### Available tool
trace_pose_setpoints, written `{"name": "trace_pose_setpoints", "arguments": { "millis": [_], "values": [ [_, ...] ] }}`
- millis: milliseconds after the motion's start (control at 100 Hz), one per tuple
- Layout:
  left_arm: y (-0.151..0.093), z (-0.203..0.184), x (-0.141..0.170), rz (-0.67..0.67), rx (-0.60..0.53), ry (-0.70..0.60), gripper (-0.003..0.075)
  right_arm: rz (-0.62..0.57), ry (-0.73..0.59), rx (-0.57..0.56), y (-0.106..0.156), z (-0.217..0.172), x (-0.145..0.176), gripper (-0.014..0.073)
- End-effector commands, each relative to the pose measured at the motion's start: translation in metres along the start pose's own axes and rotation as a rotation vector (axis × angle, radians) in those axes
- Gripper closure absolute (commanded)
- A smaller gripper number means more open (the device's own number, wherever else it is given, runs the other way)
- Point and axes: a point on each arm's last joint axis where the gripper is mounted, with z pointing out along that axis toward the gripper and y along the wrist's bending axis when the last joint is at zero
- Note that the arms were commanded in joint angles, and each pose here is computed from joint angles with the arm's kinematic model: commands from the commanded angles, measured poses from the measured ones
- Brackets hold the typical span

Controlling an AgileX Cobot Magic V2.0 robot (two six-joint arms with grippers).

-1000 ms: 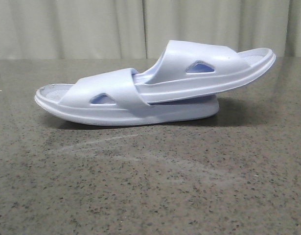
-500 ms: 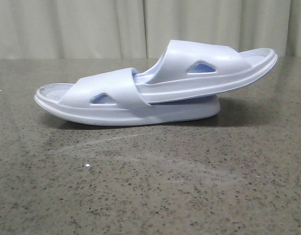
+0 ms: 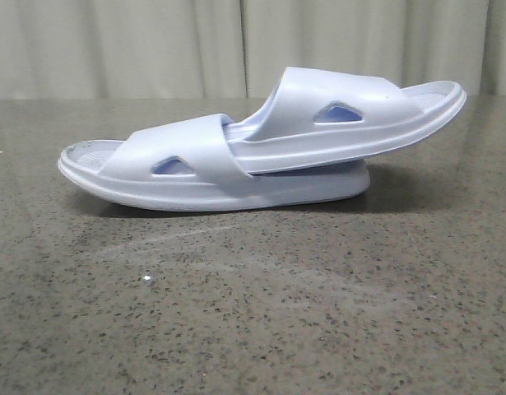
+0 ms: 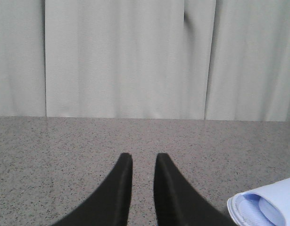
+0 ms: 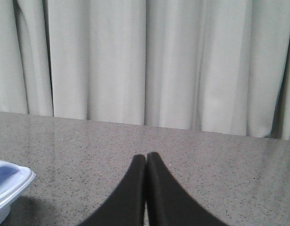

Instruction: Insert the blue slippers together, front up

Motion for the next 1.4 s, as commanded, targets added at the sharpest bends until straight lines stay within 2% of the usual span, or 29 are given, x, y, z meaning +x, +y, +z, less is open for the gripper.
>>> {"name": "trace_pose_setpoints", "arguments": {
  "millis": [0, 930, 1070, 1220, 1390],
  "values": [
    [-0.002, 0.001, -0.009, -0.021, 0.018, -0.027, 0.0704, -0.006, -0.084, -0.002, -0.001, 0.0, -0.014, 0.0702],
    [-0.004, -0.002, -0.003, -0.024, 0.046, -0.024, 0.0704, -0.006, -0.073, 0.0, -0.001, 0.0, -0.013, 0.0702],
    [0.002, -0.009, 0.003, -0.003, -0.033, -0.032, 0.0704, -0.006, -0.073, 0.0, -0.001, 0.0, -0.013, 0.0702],
    [0.0, -0.016, 0.008, 0.165, -0.021, -0.019, 0.0704, -0.006, -0.073, 0.0, -0.001, 0.0, -0.013, 0.0702],
    [0.004, -0.022, 0.024, 0.08, -0.065, 0.054, 0.0704, -0.006, -0.073, 0.0, -0.001, 0.0, -0.013, 0.0702]
  ]
}}
